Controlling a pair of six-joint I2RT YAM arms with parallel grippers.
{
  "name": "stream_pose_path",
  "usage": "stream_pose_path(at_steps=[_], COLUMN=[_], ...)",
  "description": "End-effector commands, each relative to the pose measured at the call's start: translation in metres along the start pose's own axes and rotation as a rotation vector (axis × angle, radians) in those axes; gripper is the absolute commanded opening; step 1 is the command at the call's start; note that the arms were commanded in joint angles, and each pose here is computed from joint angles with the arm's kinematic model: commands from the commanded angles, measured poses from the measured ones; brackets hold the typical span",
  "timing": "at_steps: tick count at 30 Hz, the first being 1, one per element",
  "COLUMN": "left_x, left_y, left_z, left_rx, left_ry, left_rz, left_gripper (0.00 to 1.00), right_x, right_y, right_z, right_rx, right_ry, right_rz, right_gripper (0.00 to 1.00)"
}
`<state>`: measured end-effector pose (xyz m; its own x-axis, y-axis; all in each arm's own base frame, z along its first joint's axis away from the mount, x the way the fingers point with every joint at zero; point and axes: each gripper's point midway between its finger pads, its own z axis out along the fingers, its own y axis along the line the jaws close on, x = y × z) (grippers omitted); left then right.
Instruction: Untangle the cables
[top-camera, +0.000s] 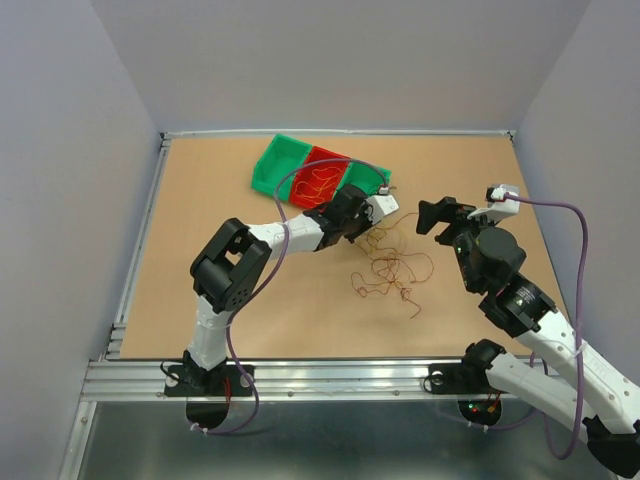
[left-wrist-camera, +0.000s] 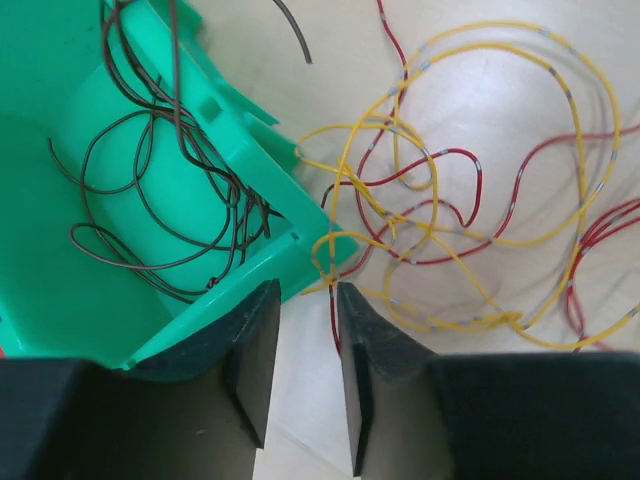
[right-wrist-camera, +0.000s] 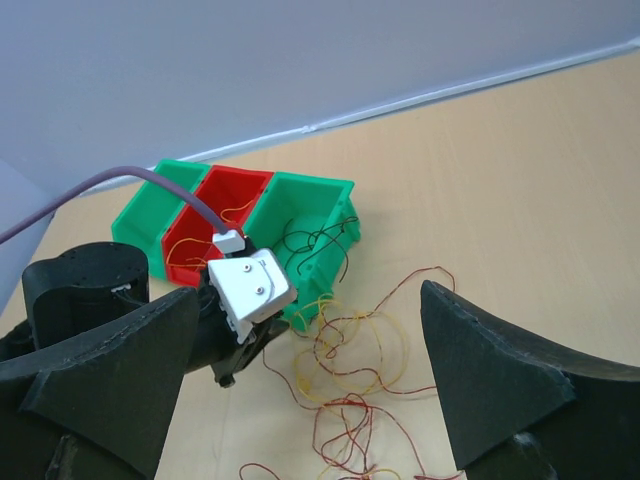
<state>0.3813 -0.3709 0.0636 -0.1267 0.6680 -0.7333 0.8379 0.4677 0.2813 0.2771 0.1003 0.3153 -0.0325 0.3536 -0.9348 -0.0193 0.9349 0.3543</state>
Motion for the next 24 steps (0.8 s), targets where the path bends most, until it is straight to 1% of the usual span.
stream_pose_path(at_steps=[1,2,4,7,13,14,16,17,19,20,22,23,24], left_x=[-0.029,-0.029,-0.032,-0.042,-0.079,-0.080,-0.091,-0.104,-0.127,-0.147,-0.169,-0.180,-0.183], left_y=[0.015,0.016,0.016,0.013,0.001,-0.003,-0.010,-0.009,-0.014,-0.013,-0.018,-0.018,-0.021], left_z=[-0.001,-0.002,-0.005,-0.021,-0.077,-0.085,-0.102,-0.122,-0.150,-0.183,-0.220,-0.247,-0.257], left_rx=[-0.064,-0.066,-0.063,-0.039,0.054,0.078,0.126,0.133,0.154,0.153,0.184,0.186,0.200], left_ry=[-0.076,-0.076,-0.084,-0.119,-0.230,-0.221,-0.250,-0.288,-0.358,-0.418,-0.509,-0.571,-0.597], left_rz=[0.012,0.013,0.013,0.013,-0.011,-0.020,-0.024,-0.030,-0.018,-0.007,-0.010,-0.009,-0.014], left_gripper=[0.21,0.00,0.00,0.00,0.00,0.00,0.00,0.00,0.00,0.00,0.00,0.00,0.00], right_x=[0.003,0.003,0.005,0.005,0.001,0.000,-0.004,-0.003,-0.007,-0.009,-0.004,-0.004,0.001], right_y=[-0.001,0.000,0.000,0.000,-0.003,-0.004,-0.006,-0.006,-0.009,-0.008,0.002,0.012,0.023], right_z=[0.001,0.001,0.002,0.003,-0.001,-0.002,-0.005,-0.005,-0.008,-0.008,-0.008,-0.007,-0.007], right_rx=[-0.003,-0.004,-0.003,-0.001,0.000,0.002,0.003,0.002,0.006,0.000,-0.063,-0.118,-0.183], right_ry=[-0.005,-0.004,0.000,0.000,-0.015,-0.018,-0.033,-0.034,-0.049,-0.055,-0.044,-0.046,-0.046], right_rz=[0.004,0.002,-0.002,-0.005,0.002,0.002,0.013,0.013,0.021,0.023,-0.007,-0.022,-0.037], right_gripper=[0.96,0.96,0.96,0.96,0.96,0.96,0.95,0.95,0.95,0.95,0.95,0.95,0.95])
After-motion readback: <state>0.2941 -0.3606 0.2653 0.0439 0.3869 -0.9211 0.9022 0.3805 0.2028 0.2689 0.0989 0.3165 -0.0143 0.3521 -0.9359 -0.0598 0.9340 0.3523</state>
